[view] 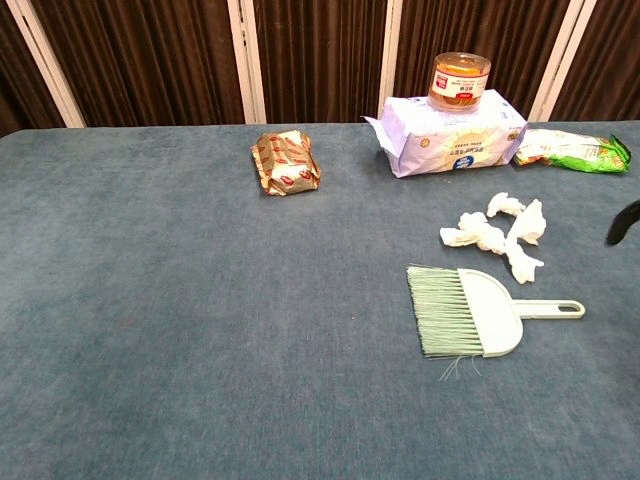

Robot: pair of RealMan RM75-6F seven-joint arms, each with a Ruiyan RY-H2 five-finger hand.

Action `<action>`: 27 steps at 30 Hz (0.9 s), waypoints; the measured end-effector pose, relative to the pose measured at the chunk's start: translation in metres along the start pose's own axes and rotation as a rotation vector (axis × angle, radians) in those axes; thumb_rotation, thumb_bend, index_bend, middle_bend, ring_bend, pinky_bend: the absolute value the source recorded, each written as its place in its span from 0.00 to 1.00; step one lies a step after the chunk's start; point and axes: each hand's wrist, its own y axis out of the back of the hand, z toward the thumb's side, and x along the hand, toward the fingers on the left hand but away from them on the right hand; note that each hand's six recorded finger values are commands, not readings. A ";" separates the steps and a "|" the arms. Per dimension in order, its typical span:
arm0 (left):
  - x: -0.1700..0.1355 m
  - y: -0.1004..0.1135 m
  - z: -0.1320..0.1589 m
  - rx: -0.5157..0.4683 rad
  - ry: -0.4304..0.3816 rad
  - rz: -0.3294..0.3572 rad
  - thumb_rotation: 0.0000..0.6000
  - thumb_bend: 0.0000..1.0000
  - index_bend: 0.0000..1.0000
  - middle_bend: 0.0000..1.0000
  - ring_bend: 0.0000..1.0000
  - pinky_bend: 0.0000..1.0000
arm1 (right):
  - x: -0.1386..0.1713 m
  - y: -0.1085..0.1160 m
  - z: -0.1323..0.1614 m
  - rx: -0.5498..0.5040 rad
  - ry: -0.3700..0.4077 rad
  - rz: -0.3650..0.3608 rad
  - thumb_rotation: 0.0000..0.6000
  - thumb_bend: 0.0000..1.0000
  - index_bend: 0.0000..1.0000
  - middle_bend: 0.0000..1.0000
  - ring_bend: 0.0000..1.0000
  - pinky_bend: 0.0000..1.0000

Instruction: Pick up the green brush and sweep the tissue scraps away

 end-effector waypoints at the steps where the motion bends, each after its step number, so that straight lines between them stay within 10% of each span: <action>1: 0.000 0.000 0.000 0.000 0.000 -0.001 1.00 0.00 0.00 0.00 0.00 0.02 | -0.004 -0.005 0.006 0.014 0.009 0.014 1.00 0.26 0.36 0.95 0.98 0.92; 27: -0.001 -0.001 0.001 -0.012 -0.011 -0.017 1.00 0.00 0.00 0.00 0.00 0.02 | -0.061 -0.044 0.033 0.021 -0.076 0.080 1.00 0.30 0.44 0.95 0.98 0.92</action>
